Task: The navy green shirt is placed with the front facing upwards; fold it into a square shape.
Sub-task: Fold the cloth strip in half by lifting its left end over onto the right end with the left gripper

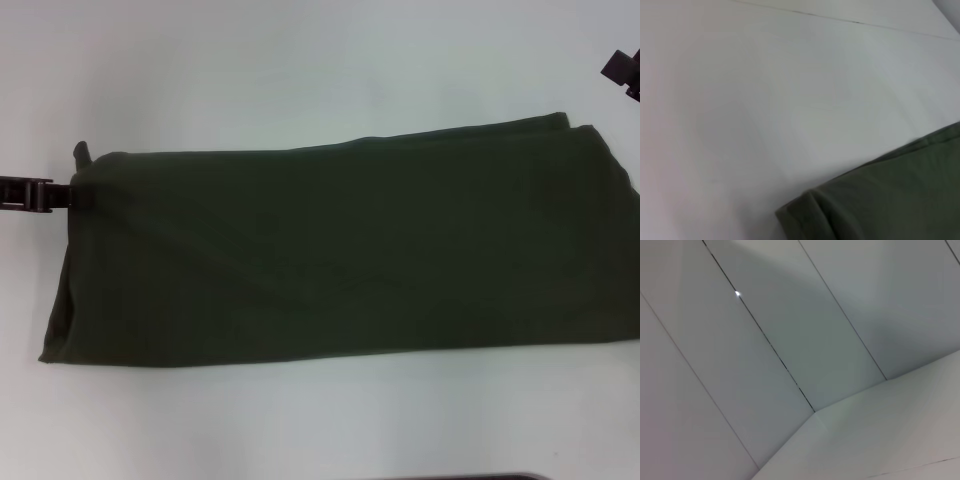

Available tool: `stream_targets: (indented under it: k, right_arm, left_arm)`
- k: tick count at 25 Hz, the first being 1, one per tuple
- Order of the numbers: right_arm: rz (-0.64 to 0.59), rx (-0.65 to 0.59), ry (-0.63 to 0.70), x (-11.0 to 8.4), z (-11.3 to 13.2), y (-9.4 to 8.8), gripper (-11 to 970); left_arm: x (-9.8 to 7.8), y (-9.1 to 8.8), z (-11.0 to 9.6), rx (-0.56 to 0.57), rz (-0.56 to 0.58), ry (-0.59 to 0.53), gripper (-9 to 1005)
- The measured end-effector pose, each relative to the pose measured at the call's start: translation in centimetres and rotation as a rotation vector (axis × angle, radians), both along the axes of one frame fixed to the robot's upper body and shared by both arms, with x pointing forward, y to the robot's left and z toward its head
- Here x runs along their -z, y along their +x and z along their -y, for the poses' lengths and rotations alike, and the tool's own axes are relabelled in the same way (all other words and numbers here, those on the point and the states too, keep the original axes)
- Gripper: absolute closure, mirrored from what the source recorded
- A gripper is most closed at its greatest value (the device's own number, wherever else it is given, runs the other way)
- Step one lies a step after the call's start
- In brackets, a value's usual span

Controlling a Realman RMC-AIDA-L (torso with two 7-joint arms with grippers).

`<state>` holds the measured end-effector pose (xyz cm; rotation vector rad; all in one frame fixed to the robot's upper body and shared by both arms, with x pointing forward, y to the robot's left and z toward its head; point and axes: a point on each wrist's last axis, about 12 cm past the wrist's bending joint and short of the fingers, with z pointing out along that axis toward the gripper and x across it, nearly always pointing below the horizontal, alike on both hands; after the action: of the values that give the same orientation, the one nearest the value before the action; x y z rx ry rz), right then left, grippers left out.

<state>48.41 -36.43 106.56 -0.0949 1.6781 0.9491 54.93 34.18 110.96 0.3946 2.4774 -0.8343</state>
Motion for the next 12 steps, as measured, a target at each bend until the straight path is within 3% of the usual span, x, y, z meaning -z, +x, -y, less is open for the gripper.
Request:
stream_targets:
  k: [12]
  right_arm:
    - [-0.002,0.001,0.001,0.0,0.0,0.0,59]
  left_arm:
    - [0.0,-0.3,-1.2,-0.018,-0.014,0.040,998]
